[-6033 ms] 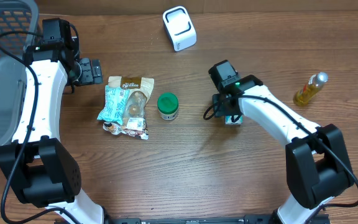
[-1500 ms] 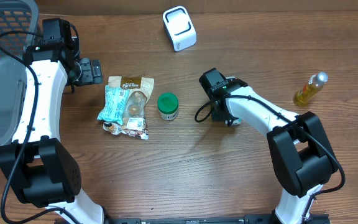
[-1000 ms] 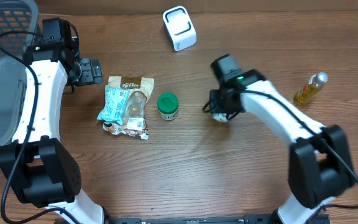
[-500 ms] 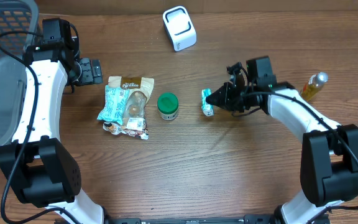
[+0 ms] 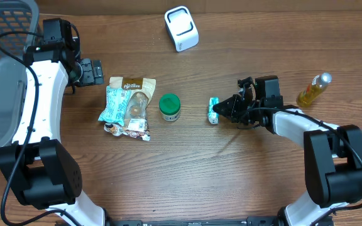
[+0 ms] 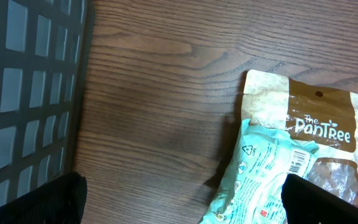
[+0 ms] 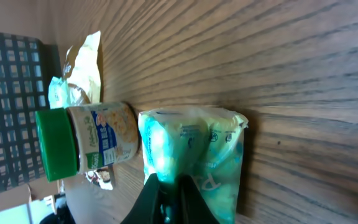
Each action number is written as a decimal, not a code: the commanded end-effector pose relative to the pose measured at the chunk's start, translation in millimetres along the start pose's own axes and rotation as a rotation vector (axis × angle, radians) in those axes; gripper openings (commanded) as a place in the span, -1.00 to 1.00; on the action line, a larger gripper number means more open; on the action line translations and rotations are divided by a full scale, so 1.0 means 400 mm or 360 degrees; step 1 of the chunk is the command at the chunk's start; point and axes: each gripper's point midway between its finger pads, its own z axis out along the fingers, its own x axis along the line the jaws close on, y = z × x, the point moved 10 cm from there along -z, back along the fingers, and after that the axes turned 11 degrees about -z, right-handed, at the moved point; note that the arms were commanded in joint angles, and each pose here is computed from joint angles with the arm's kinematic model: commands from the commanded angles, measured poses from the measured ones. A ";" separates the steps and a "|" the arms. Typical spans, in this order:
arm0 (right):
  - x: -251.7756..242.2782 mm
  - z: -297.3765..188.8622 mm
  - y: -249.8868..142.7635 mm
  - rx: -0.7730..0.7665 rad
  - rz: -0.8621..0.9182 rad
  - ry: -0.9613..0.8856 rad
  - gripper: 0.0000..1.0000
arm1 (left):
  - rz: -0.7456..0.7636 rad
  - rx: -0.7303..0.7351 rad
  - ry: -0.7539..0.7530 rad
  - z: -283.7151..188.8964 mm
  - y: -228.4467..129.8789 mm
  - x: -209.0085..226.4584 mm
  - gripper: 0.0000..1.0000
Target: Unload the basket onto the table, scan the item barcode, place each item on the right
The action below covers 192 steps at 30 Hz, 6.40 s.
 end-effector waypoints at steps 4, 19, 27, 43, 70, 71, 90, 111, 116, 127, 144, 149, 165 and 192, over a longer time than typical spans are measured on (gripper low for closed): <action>-0.001 -0.009 0.005 -0.0043 -0.0009 -0.0040 -0.76 | 0.0035 -0.0055 -0.0027 -0.030 0.009 -0.008 1.00; -0.005 -0.012 -0.005 -0.0006 0.0025 -0.0064 -0.43 | 0.0035 -0.0055 -0.0027 -0.030 0.009 -0.008 0.99; 0.029 -0.049 0.002 -0.0050 -0.0048 -0.0080 -0.35 | 0.0035 -0.0054 -0.0027 -0.030 0.009 -0.008 0.99; 0.063 -0.100 0.034 -0.0065 -0.0050 -0.0316 0.25 | 0.0035 -0.0054 -0.0027 -0.030 0.009 -0.008 0.99; 0.180 0.021 0.002 0.0033 -0.0457 -0.1223 1.00 | 0.0034 -0.0054 -0.0026 -0.030 0.009 -0.007 0.99; 0.176 0.027 0.002 0.0039 -0.0456 -0.1225 1.00 | 0.0034 -0.0055 -0.0027 -0.030 0.009 -0.007 0.99; 0.150 0.042 0.006 0.0028 -0.0365 -0.1245 0.88 | 0.0035 -0.0055 -0.0027 -0.030 0.009 -0.008 0.98; 0.122 0.069 0.008 0.0053 -0.0332 -0.1222 -0.72 | 0.0035 -0.0055 -0.0027 -0.030 0.009 -0.008 0.99; 0.122 0.069 0.007 0.0060 -0.0330 -0.1226 0.05 | 0.0035 -0.0054 -0.0027 -0.030 0.009 -0.008 0.99; 0.122 0.069 0.008 0.0054 -0.0336 -0.1222 0.24 | 0.0035 -0.0054 -0.0027 -0.030 0.009 -0.008 0.99; 0.123 0.066 -0.012 0.0168 -0.0303 -0.1198 -0.38 | 0.0035 -0.0054 -0.0027 -0.030 0.009 -0.008 0.99; 0.124 0.066 -0.011 0.0163 -0.0305 -0.1196 -0.60 | 0.0035 -0.0055 -0.0027 -0.030 0.009 -0.008 0.99; 0.130 0.073 0.006 0.0097 -0.0357 -0.1163 -0.33 | 0.0035 -0.0055 -0.0027 -0.030 0.009 -0.008 0.99; 0.188 -0.025 0.138 -0.0123 -0.0398 -0.1419 0.24 | 0.0035 -0.0055 -0.0027 -0.030 0.009 -0.008 0.99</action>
